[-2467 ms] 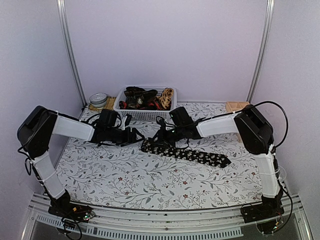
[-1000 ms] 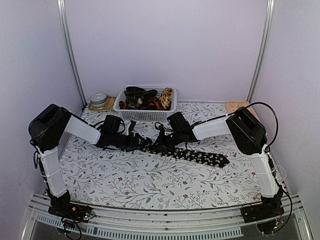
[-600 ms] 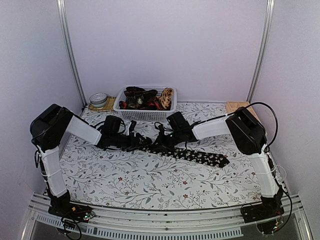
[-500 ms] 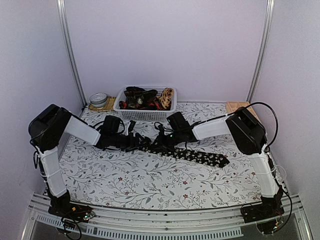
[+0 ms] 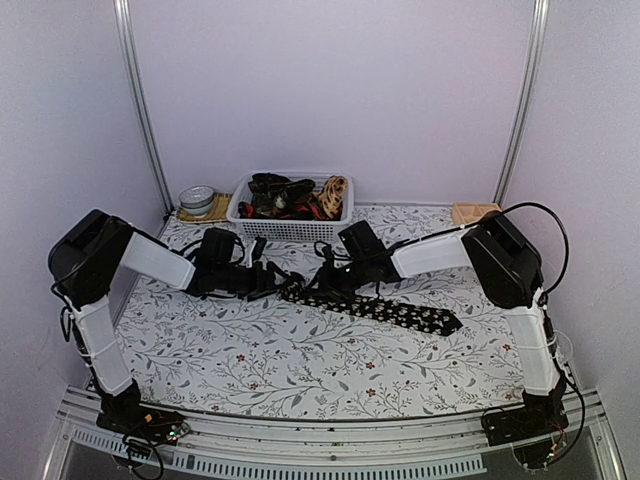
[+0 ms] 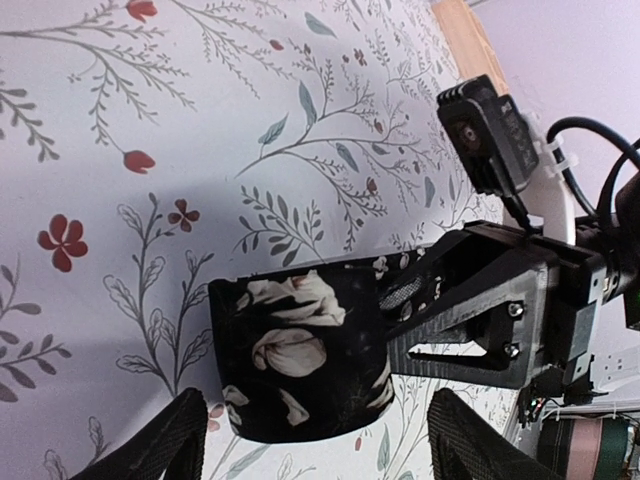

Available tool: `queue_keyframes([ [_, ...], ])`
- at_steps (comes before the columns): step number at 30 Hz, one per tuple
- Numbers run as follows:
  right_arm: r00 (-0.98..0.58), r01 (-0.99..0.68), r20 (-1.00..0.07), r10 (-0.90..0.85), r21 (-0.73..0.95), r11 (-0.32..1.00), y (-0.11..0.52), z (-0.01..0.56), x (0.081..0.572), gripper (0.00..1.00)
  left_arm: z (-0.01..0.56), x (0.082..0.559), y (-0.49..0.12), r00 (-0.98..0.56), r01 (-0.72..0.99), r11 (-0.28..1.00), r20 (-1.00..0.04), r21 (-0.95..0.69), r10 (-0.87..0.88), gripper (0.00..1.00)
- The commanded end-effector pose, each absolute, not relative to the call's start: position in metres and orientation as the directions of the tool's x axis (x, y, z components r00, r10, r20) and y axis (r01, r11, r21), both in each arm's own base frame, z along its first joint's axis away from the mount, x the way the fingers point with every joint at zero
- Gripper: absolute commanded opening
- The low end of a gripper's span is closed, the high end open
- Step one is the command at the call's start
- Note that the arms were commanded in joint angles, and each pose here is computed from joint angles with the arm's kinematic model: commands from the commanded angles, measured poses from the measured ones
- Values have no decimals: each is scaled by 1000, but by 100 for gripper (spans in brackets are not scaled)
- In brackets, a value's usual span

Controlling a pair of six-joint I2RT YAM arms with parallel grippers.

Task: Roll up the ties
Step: Roll the tie at the center of the board.

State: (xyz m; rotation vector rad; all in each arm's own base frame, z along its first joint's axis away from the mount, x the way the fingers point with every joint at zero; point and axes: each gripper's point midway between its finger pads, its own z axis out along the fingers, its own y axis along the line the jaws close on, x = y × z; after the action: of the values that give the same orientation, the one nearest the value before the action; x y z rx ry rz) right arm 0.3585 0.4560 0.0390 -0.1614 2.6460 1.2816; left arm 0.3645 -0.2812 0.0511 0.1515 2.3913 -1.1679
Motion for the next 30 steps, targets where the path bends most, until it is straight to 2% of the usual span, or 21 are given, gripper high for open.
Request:
queue_keyframes([
  [1,-938,-266,-344,38,787,557,449,133,363,29,54,366,-274,-876,290,638,-466,-713,-123,75],
  [9,-941,-261,-335,53,814,518,455,143,366,30,64,374,-270,-860,306,618,-489,-724,-148,75],
  [16,-949,-236,-310,59,822,518,466,130,373,31,63,383,-265,-861,289,629,-483,-722,-159,75],
  [19,-955,-221,-290,58,831,510,470,122,373,39,54,386,-262,-866,273,645,-475,-714,-159,73],
  [30,-964,-195,-261,57,835,515,479,108,377,41,41,391,-267,-879,268,629,-452,-729,-149,62],
])
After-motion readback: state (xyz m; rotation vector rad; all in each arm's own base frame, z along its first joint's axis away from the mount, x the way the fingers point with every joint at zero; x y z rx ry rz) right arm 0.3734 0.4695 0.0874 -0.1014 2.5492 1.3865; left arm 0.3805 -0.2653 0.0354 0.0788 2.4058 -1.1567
